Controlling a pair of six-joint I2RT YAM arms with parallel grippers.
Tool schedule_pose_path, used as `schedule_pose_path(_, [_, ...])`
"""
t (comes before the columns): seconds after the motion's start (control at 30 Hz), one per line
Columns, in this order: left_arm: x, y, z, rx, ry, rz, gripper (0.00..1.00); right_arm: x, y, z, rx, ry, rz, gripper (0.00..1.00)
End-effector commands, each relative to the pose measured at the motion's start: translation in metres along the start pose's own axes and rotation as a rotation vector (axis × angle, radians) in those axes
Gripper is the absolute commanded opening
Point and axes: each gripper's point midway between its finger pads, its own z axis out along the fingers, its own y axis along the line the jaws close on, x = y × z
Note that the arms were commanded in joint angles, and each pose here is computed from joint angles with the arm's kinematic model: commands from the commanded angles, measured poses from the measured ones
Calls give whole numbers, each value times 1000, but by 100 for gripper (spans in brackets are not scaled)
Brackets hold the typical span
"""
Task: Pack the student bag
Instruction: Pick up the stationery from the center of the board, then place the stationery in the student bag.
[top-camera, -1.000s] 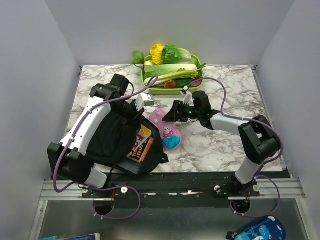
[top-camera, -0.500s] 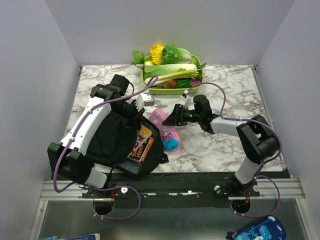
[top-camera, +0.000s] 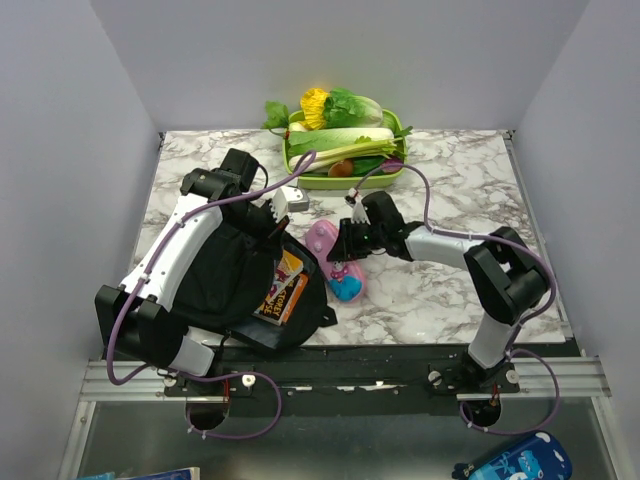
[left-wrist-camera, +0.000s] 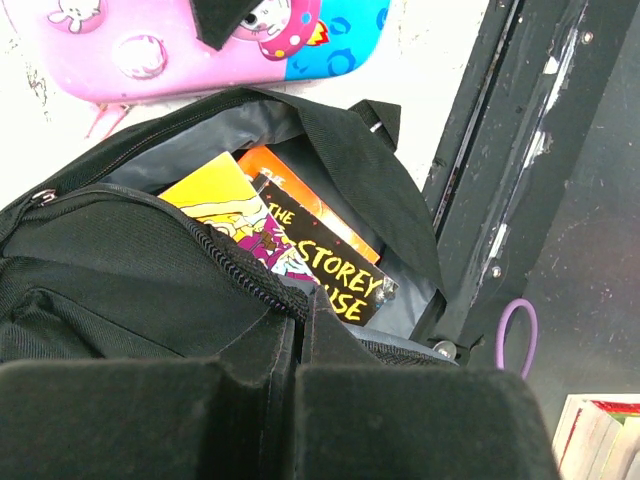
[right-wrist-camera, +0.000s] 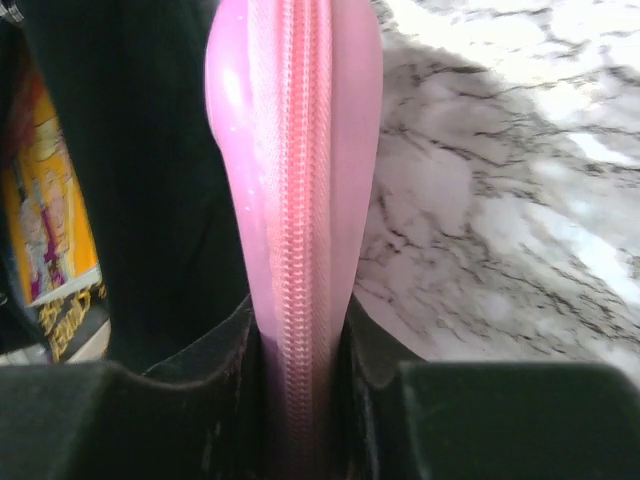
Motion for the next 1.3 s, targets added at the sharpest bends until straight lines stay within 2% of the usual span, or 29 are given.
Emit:
schedule_pose_path(0.0, [-16, 3, -4, -21, -48, 34, 0, -25, -17, -22, 206, -56, -90, 23])
schedule_pose_path(0.17, [-33, 17, -8, -63, -73, 41, 0, -78, 7, -72, 273, -217, -181, 17])
schedule_pose_path(0.33, [-67, 41, -19, -115, -95, 55, 0, -82, 45, -93, 144, -233, -177, 17])
schedule_pose_path(0.37, [-83, 43, -30, -139, -125, 86, 0, -81, 51, -97, 125, -235, -164, 17])
schedule_pose_path(0.53, [-107, 62, -38, -173, -124, 98, 0, -52, 75, -96, -38, -138, -124, 16])
schedule_pose_path(0.73, [-123, 70, -41, -204, -151, 112, 0, -21, 79, -84, -92, -43, -113, 13])
schedule_pose_path(1.03, [-108, 38, -6, -120, -129, 98, 0, -13, 89, -47, -44, 51, -267, 12])
schedule_pose_path(1.17, [-110, 30, -5, -103, -140, 100, 0, -5, 88, -15, -56, 150, -283, 12])
schedule_pose_path(1.27, [-119, 25, -12, -101, -163, 120, 0, -5, 99, -3, -62, 190, -362, 12])
